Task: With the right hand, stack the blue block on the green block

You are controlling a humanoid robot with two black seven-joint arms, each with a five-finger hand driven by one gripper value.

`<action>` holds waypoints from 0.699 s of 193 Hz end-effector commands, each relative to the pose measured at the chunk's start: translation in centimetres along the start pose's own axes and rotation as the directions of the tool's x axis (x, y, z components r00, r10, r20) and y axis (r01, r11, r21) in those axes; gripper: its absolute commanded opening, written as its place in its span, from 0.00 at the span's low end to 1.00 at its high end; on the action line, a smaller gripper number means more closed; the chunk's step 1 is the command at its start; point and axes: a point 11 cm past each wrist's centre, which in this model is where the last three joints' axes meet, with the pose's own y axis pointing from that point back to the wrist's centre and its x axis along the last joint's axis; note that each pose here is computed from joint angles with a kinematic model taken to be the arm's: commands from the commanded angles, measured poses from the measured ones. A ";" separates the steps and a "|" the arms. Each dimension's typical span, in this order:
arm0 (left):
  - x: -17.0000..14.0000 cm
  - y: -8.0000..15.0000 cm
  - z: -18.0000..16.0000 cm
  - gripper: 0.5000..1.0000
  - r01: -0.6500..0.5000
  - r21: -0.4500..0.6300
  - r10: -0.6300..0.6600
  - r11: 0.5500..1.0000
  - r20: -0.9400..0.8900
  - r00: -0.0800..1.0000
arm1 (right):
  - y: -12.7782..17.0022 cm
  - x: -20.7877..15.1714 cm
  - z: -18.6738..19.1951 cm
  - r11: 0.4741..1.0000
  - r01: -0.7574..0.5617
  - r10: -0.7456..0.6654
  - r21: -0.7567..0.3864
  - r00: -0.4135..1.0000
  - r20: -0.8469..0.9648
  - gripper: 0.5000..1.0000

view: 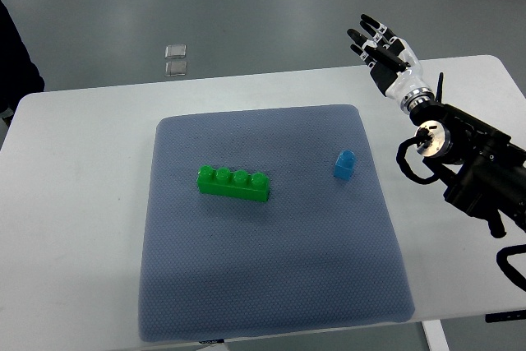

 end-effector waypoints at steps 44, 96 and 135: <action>-0.1 0.0 0.3 1.00 -0.001 -0.034 0.001 0.999 0.006 1.000 | 0.0 0.0 -0.1 1.000 0.000 0.000 0.001 1.000 -0.002 0.83; -0.1 0.0 0.3 1.00 0.002 -0.034 -0.002 0.999 0.006 1.000 | 0.0 0.0 -0.1 1.000 -0.001 0.001 0.002 1.000 -0.003 0.83; -0.1 0.0 0.3 1.00 0.001 -0.034 -0.001 0.999 0.004 1.000 | -0.1 0.0 -0.3 1.000 -0.002 0.002 0.004 1.000 -0.007 0.83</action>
